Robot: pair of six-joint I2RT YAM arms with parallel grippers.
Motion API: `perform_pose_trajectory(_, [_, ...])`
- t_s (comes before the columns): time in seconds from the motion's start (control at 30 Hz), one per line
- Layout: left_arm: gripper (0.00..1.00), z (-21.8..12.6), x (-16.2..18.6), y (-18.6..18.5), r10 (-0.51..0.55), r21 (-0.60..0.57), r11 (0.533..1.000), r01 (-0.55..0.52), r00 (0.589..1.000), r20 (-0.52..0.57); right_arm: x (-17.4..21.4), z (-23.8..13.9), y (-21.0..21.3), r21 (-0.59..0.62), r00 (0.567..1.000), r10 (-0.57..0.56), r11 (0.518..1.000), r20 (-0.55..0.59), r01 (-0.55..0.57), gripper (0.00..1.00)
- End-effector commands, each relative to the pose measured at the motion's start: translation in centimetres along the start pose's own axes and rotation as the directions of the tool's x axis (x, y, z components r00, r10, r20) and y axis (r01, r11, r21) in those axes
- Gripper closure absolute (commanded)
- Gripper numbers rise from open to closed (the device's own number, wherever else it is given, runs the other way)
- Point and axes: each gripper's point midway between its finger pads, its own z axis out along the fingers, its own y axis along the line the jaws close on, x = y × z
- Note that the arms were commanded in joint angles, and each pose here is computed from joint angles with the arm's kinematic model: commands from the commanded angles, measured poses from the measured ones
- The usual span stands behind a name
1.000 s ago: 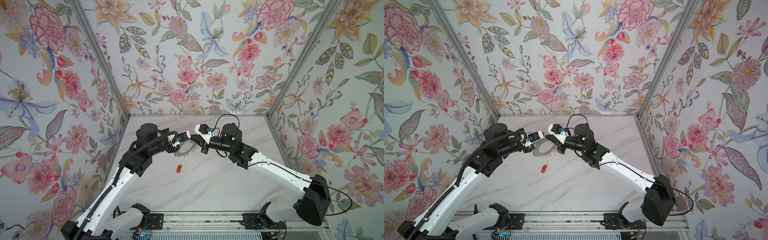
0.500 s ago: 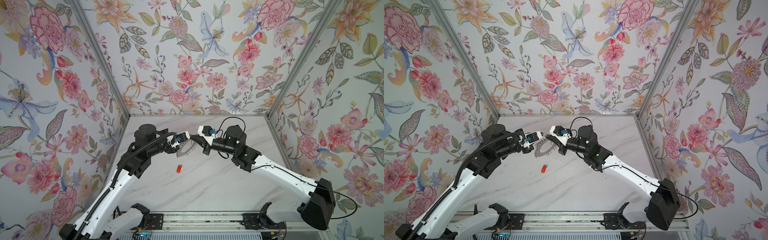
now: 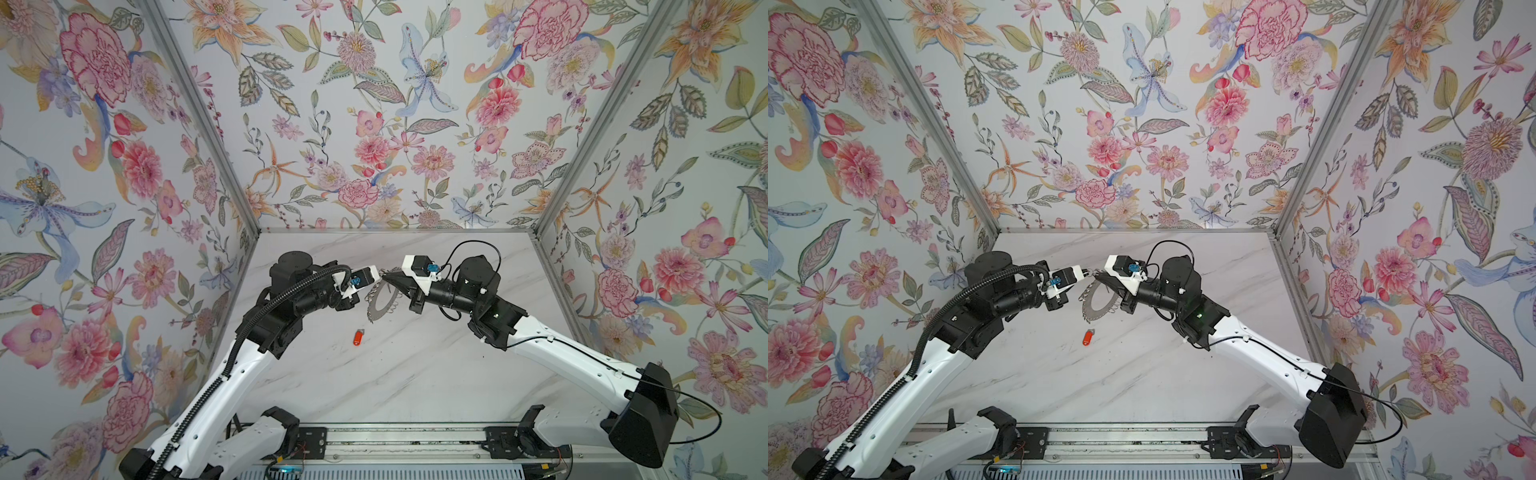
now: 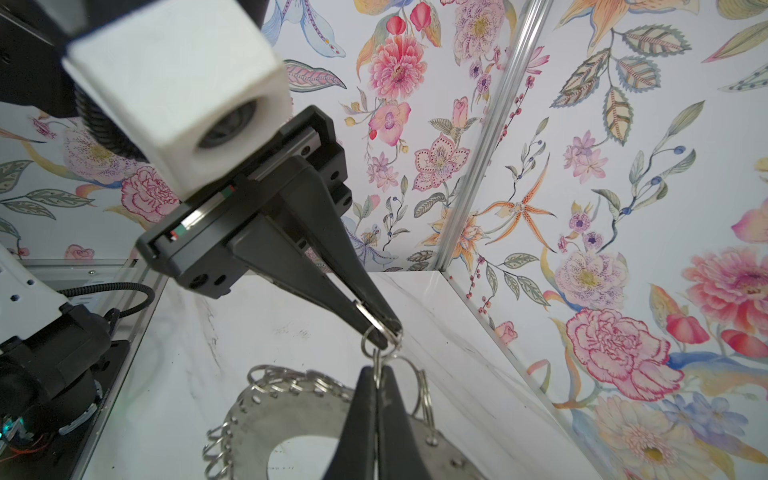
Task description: Remove the keys from the keyring
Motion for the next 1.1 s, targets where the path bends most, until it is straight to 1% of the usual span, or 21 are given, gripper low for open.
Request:
perform_pose_trajectory(0.0, [1.00,-0.2,0.0,0.9,-0.022,-0.035,0.999,0.022,1.000,0.011,-3.6,-1.1,0.7,-0.023,0.994,-0.013,1.000,0.112,0.016,1.00])
perform_pose_trajectory(0.37, [1.00,0.3,0.5,-0.1,-0.027,-0.001,1.000,0.027,0.999,0.030,-5.0,-1.5,1.5,-0.095,0.989,0.012,0.996,0.150,0.002,1.00])
perform_pose_trajectory(0.63, [1.00,0.2,0.5,1.5,-0.003,-0.055,0.998,0.004,1.000,0.008,-4.2,-1.4,2.2,-0.138,0.994,0.006,0.990,0.113,0.010,1.00])
perform_pose_trajectory(1.07, [1.00,-1.1,-0.8,3.1,0.029,-0.088,0.996,-0.028,1.000,0.004,-2.5,-1.3,2.4,-0.144,0.999,-0.002,0.990,0.053,0.009,1.00])
